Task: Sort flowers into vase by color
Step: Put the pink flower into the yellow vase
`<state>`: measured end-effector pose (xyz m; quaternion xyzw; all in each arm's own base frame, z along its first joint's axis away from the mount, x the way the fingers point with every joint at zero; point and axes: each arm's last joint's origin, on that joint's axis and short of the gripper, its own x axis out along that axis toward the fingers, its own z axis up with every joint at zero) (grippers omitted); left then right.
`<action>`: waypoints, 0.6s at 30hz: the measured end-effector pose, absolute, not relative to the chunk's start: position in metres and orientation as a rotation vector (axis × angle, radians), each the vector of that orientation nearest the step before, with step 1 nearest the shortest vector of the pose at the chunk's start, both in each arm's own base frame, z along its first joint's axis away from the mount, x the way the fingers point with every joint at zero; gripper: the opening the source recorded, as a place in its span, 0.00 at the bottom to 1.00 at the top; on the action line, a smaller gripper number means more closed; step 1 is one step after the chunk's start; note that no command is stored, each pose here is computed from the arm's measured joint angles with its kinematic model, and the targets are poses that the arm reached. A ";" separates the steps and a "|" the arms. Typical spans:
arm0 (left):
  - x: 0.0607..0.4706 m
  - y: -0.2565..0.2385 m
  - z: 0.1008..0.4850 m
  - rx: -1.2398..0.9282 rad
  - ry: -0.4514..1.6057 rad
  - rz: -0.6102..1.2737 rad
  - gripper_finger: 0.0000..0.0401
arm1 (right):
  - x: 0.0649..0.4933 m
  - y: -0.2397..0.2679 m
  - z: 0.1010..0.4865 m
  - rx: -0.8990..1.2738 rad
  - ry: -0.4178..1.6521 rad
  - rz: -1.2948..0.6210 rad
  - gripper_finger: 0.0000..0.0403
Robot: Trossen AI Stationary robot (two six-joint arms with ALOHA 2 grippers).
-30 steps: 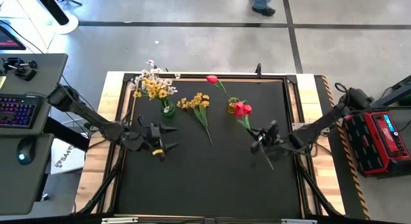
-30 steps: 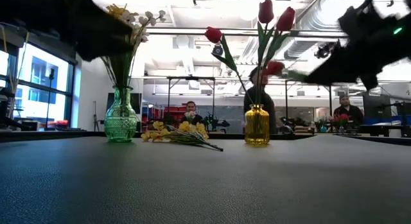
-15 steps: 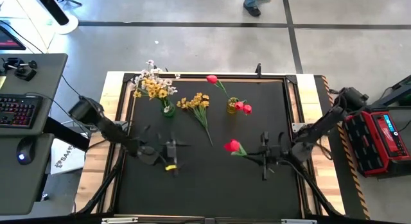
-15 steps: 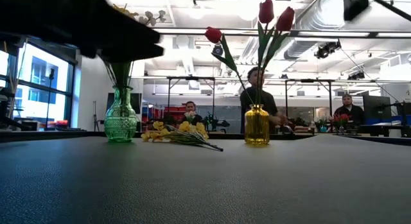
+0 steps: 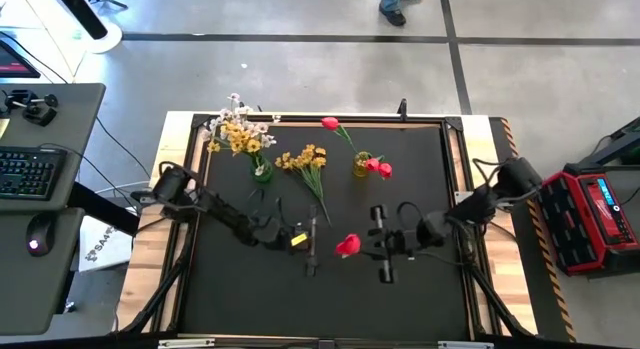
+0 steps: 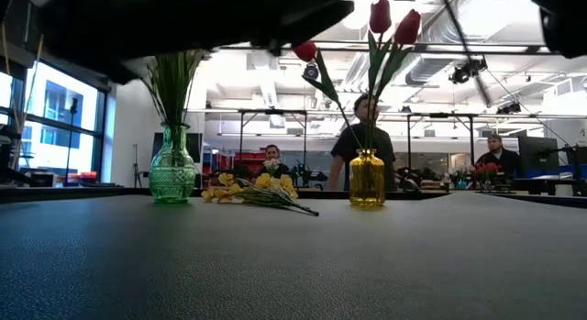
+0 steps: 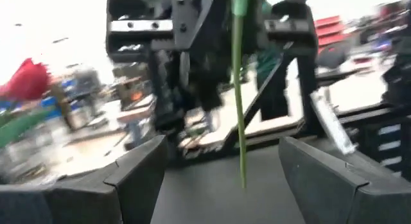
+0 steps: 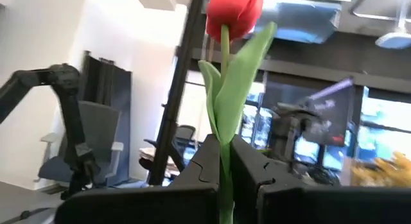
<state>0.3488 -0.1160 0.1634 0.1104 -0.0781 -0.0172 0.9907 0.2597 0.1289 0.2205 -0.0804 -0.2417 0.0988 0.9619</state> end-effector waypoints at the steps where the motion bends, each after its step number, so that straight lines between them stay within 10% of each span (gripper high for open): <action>1: 0.353 -0.115 0.166 0.219 -0.169 -0.073 0.71 | 0.265 0.131 0.221 -0.174 -0.497 0.211 0.00; 18: 0.388 -0.112 0.195 0.115 -0.163 -0.289 0.57 | 0.276 0.137 0.218 -0.190 -0.501 0.246 0.00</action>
